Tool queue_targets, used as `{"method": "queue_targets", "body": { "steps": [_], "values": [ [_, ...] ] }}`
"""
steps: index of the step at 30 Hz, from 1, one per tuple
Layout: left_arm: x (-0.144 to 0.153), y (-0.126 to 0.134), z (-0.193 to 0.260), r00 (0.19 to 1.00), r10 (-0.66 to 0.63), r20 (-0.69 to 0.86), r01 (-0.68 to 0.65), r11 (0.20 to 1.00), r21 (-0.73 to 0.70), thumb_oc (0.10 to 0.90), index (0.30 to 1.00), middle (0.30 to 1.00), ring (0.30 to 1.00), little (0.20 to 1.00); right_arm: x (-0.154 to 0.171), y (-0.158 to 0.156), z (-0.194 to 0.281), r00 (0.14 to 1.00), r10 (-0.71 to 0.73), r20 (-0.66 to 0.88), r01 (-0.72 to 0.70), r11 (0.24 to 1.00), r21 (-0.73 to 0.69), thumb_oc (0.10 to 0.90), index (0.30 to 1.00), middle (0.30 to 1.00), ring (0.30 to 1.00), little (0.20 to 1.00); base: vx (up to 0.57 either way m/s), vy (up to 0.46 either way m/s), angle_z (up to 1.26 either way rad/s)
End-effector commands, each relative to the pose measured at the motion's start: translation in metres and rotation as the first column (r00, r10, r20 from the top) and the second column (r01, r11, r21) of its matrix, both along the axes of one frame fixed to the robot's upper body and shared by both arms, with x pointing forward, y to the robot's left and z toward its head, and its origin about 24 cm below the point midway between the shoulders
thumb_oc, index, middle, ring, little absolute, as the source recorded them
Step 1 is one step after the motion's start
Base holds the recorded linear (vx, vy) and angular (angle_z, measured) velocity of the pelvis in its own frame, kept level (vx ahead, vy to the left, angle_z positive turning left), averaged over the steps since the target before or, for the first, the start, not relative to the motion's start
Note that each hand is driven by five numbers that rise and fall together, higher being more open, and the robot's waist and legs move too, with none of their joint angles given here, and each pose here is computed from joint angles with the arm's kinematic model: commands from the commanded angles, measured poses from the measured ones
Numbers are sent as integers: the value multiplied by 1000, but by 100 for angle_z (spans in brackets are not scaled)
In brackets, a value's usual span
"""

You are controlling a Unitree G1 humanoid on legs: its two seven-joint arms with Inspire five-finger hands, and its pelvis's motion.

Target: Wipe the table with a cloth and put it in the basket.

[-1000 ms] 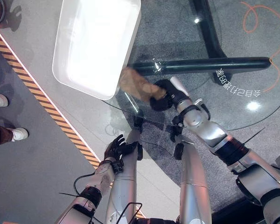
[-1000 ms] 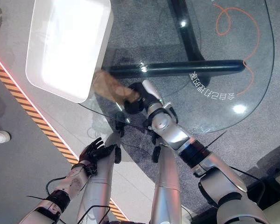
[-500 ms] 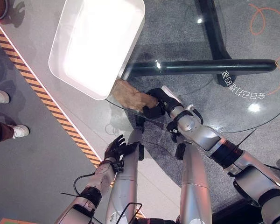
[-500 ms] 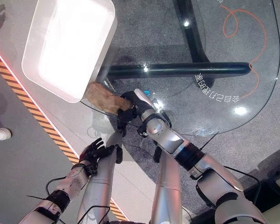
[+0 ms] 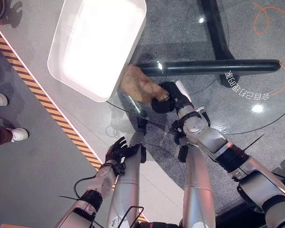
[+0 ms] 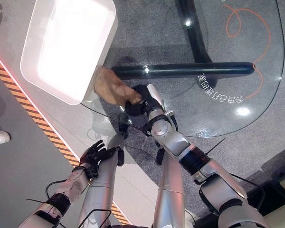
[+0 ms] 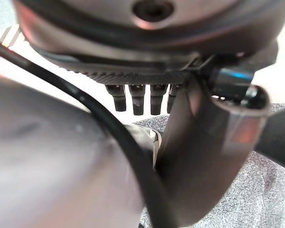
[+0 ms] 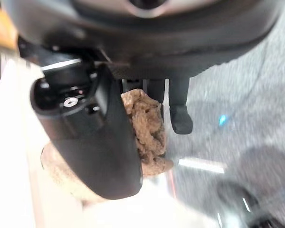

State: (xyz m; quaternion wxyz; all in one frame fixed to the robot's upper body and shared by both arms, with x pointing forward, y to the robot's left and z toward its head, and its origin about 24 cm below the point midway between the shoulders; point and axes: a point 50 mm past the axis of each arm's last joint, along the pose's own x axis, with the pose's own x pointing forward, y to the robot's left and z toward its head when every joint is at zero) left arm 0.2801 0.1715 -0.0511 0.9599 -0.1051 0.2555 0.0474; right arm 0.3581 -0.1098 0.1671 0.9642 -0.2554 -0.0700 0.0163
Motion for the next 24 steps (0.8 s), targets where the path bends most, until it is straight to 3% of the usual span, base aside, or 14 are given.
{"method": "queue_targets", "body": {
  "steps": [1,4,13,24],
  "values": [
    [-62,-9,-49,978,-15,-206,14,1000,-7,800,900,900,900,900,1,-36,30,970,-189,153,184,982,49,100,300,300,300,200,0,0,0],
    [-63,-6,-50,978,-10,-209,10,1000,-1,800,900,900,900,900,6,-66,44,927,-331,175,324,943,70,100,300,300,300,200,0,0,0],
    [-66,0,-50,979,-3,-206,3,1000,1,800,900,900,900,900,6,-123,64,799,-562,215,551,827,115,100,300,300,300,200,0,-5,-1],
    [-68,9,-49,981,15,-192,-16,1000,-2,800,900,900,900,900,-9,-172,64,641,-742,198,690,669,275,100,300,300,300,200,-2,-10,-6]
  ]
}}
